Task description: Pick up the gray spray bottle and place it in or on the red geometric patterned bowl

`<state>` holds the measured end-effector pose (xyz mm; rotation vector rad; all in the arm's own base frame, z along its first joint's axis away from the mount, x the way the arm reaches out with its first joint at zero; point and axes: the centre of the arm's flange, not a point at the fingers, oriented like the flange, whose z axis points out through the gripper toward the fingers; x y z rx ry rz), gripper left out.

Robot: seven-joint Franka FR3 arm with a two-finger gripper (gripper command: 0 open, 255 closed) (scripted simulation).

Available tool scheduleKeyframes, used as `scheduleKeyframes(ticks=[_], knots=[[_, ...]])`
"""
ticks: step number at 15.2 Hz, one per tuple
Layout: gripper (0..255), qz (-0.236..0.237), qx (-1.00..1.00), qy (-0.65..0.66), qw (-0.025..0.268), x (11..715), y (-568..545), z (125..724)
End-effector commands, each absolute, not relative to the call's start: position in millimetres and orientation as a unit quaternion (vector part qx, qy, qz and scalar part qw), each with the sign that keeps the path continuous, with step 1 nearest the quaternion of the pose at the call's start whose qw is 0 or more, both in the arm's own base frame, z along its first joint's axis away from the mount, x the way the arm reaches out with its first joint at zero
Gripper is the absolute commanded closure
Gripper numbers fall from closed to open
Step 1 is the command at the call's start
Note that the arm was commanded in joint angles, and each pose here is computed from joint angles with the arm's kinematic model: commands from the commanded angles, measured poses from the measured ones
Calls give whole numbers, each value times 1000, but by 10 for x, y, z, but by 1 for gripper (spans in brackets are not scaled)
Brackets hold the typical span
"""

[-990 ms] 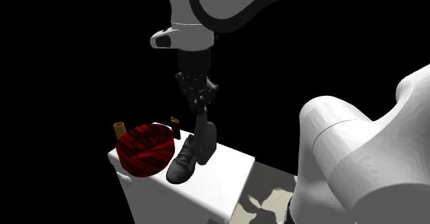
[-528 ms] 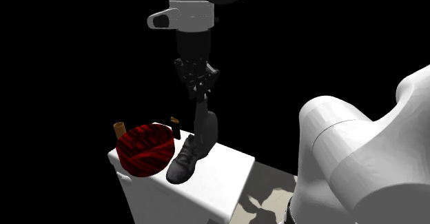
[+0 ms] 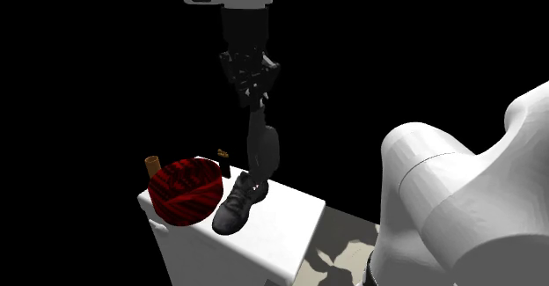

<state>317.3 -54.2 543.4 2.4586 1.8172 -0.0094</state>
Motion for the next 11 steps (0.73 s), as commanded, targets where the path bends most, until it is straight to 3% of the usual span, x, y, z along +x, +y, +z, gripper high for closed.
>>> scheduleKeyframes(ticks=[1, 8, 11], knots=[[255, -3, 803, 594, 42, 3174, -548, 5546], [255, -3, 803, 594, 42, 3174, -548, 5894], [255, -3, 803, 594, 42, 3529, -483, 6057]])
